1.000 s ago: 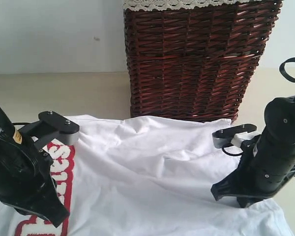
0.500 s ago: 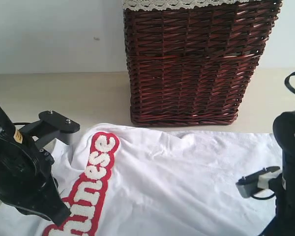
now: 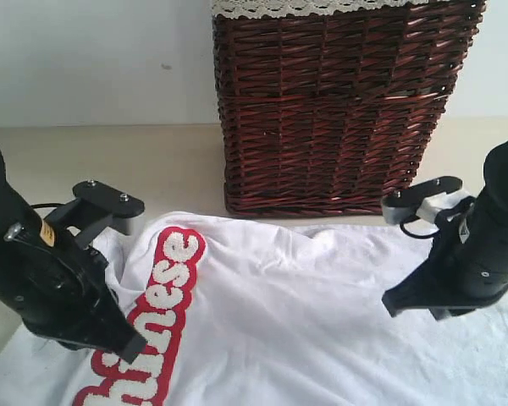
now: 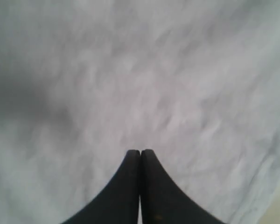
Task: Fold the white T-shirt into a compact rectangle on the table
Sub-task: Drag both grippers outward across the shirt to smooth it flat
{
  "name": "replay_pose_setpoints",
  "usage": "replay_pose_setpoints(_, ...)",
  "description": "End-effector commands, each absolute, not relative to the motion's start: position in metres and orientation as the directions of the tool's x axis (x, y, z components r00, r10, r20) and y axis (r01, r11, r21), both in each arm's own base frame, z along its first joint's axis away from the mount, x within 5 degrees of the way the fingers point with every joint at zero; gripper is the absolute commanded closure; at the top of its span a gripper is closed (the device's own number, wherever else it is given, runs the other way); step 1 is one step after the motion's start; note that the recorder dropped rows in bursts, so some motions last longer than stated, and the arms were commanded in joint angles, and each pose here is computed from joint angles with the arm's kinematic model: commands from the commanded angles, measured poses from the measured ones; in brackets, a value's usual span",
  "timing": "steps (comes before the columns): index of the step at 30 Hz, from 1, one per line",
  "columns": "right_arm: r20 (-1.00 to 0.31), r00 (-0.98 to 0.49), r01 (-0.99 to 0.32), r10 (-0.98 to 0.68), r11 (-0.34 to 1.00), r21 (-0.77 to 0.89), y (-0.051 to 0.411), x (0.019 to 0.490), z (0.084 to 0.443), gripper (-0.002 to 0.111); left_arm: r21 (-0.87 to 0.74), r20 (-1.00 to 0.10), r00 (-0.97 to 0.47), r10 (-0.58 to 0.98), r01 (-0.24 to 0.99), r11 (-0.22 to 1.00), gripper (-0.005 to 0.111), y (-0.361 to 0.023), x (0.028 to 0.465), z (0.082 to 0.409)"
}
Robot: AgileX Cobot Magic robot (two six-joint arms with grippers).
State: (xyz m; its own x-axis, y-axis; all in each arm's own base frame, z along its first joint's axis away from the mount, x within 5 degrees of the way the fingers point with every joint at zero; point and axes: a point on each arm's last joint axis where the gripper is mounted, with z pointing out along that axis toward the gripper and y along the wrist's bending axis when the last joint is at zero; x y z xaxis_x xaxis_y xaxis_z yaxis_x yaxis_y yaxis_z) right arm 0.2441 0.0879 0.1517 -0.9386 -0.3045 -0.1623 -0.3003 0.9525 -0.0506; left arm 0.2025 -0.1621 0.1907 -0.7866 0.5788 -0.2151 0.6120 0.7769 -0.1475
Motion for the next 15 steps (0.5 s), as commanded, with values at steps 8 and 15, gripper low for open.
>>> replay_pose_setpoints(8,-0.351,-0.911,-0.131,-0.217,0.958,-0.254,0.067,0.282,0.127,0.108,-0.077,-0.207,-0.878,0.431,0.454,0.888,0.107,-0.151,0.252,0.121)
replay_pose_setpoints(15,-0.361,-0.908,-0.147,-0.212,0.969,-0.201,0.066,0.311,0.104,0.108,-0.085,-0.021,-0.97,0.243,0.243,0.966,0.107,-0.102,0.279,0.096)
